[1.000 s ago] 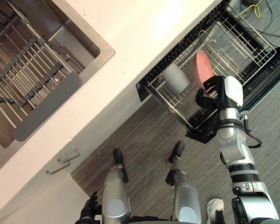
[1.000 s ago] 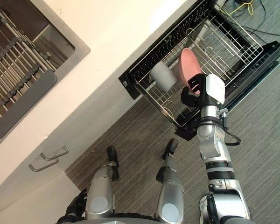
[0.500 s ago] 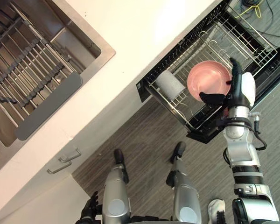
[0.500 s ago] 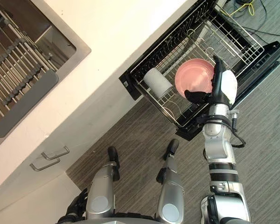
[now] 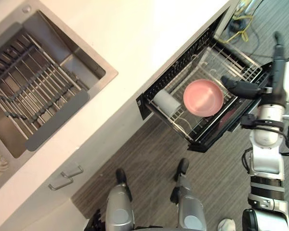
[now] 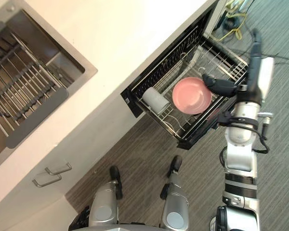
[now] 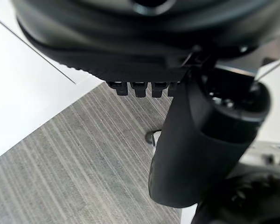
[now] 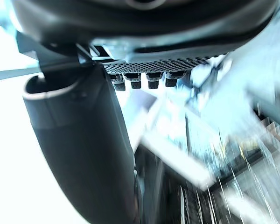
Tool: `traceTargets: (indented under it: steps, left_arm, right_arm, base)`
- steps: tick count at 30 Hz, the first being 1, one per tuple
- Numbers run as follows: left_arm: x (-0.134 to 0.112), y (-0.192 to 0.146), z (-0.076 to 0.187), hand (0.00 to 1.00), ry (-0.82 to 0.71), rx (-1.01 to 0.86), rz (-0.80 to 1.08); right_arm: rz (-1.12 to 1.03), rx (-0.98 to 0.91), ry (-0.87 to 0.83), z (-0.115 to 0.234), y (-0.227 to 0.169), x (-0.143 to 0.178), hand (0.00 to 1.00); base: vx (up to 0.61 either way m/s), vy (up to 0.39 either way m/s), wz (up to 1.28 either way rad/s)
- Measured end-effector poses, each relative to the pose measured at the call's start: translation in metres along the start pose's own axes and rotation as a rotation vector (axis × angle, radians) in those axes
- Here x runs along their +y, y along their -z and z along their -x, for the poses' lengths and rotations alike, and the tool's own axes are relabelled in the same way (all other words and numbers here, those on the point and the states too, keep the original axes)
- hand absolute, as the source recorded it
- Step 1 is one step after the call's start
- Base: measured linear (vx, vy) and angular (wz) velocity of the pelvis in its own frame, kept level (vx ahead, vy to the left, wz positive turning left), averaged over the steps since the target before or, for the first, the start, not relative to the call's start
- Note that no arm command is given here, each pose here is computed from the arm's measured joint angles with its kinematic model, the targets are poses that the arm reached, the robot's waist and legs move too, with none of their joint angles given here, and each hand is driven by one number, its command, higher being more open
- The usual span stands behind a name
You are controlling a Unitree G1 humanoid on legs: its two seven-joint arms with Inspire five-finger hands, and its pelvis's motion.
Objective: Walk over to the sink, pick up the cup, carry it to the dishwasher, place the cup inside the dishwasher, then close the dishwasher door
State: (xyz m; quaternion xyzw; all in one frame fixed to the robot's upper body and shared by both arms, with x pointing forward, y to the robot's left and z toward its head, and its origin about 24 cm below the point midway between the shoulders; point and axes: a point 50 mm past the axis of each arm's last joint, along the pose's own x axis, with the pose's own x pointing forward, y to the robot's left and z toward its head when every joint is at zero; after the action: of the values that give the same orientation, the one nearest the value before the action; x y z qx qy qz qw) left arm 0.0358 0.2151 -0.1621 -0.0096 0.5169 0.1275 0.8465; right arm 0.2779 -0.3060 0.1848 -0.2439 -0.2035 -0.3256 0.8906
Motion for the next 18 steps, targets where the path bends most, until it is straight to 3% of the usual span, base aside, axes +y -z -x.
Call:
traceTargets:
  steps: [7,12,16,17,18]
  left_arm:
    - [0.005,0.017,0.007,1.0,-0.011,0.05,-0.015]
    - [0.0,0.004,0.001,1.0,0.008,0.024,0.002]
    - [-0.01,-0.009,-0.004,1.0,0.036,-0.003,0.018]
    - [-0.014,-0.013,-0.006,1.0,0.041,-0.015,0.042]
    - [-0.015,-0.016,-0.006,1.0,0.043,-0.027,0.059]
  right_arm:
    - [0.037,0.274,0.159,-0.009,0.064,-0.047,1.0]
    - [-0.01,0.5,0.217,-0.003,0.106,-0.055,1.0]
    - [-0.101,0.578,0.237,-0.007,0.114,-0.049,1.0]
    - [-0.128,0.592,0.235,-0.006,0.115,-0.047,0.0]
    - [-0.138,0.6,0.235,-0.006,0.116,-0.046,0.0]
  base:
    - [0.0,0.018,-0.07]
    - [-0.02,-0.004,-0.09]
    - [-0.02,0.012,-0.09]
    - [-0.05,0.035,-0.04]
    - [-0.05,0.034,-0.03]
